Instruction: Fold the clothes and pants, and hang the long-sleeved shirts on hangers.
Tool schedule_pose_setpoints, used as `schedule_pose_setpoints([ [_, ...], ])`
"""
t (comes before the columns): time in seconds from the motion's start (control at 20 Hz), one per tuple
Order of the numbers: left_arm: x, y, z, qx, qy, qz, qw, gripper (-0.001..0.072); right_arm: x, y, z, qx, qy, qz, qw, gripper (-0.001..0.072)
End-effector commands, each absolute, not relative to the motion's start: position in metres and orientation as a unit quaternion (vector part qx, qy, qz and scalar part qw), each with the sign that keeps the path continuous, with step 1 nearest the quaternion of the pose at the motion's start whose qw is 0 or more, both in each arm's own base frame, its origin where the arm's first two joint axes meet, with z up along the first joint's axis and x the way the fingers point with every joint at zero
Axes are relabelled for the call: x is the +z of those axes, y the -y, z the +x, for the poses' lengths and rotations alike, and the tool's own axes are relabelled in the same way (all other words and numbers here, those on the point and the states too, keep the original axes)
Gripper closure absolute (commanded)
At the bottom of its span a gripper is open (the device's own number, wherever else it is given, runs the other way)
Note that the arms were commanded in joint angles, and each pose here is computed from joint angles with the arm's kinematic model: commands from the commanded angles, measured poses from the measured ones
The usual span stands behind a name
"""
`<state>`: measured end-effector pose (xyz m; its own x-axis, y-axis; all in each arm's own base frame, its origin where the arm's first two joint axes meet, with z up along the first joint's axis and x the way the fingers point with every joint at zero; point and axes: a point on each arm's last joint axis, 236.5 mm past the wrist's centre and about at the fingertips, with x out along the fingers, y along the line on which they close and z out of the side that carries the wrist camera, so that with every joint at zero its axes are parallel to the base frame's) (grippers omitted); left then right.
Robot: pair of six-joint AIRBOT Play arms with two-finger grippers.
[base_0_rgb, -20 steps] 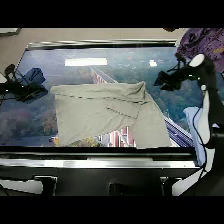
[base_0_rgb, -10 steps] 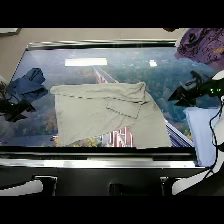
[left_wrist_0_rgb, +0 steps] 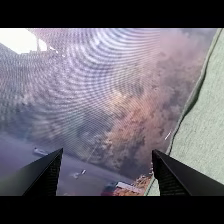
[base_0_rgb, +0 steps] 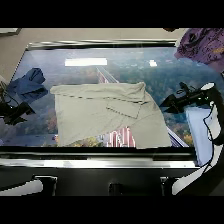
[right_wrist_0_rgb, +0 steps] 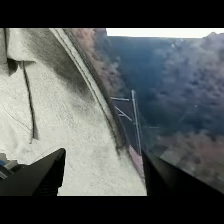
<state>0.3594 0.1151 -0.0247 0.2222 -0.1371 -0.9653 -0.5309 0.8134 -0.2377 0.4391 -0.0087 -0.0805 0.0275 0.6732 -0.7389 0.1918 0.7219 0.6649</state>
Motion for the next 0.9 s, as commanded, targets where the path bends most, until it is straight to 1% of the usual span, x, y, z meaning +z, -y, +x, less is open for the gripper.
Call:
schedule_pose_setpoints([
  [0.0,-0.025,-0.115,0.359,0.135,-0.609,-0.274,0.732,0.0068,-0.084,0.004,0.437,0.193,-0.676,0.322,0.633,0.0164],
  [0.1,-0.025,-0.115,0.359,0.135,-0.609,-0.274,0.732,0.0068,-0.085,0.004,0.432,0.192,-0.684,0.321,0.626,0.0168],
  [0.2,-0.025,-0.115,0.359,0.135,-0.609,-0.275,0.732,0.0068,-0.086,0.005,0.437,0.188,-0.678,0.321,0.634,0.0174],
  [0.3,-0.025,-0.115,0.359,0.135,-0.609,-0.275,0.732,0.0068,-0.087,0.006,0.438,0.187,-0.677,0.321,0.635,0.0197],
  [0.55,-0.025,-0.116,0.361,0.136,-0.606,-0.275,0.734,0.0068,-0.099,-0.010,0.435,0.196,-0.690,0.313,0.623,0.0197],
  [0.6,-0.025,-0.115,0.359,0.135,-0.609,-0.275,0.732,0.0068,-0.102,-0.016,0.435,0.198,-0.694,0.306,0.621,0.0208],
  [0.75,-0.026,-0.112,0.349,0.137,-0.624,-0.284,0.715,0.0068,-0.108,-0.027,0.427,0.199,-0.714,0.280,0.610,0.0532],
  [0.8,-0.027,-0.114,0.343,0.138,-0.630,-0.284,0.709,0.0068,-0.108,-0.027,0.425,0.201,-0.717,0.279,0.607,0.0600],
  [0.85,-0.027,-0.117,0.335,0.141,-0.632,-0.288,0.705,0.0067,-0.107,-0.028,0.422,0.201,-0.720,0.279,0.602,0.0634],
])
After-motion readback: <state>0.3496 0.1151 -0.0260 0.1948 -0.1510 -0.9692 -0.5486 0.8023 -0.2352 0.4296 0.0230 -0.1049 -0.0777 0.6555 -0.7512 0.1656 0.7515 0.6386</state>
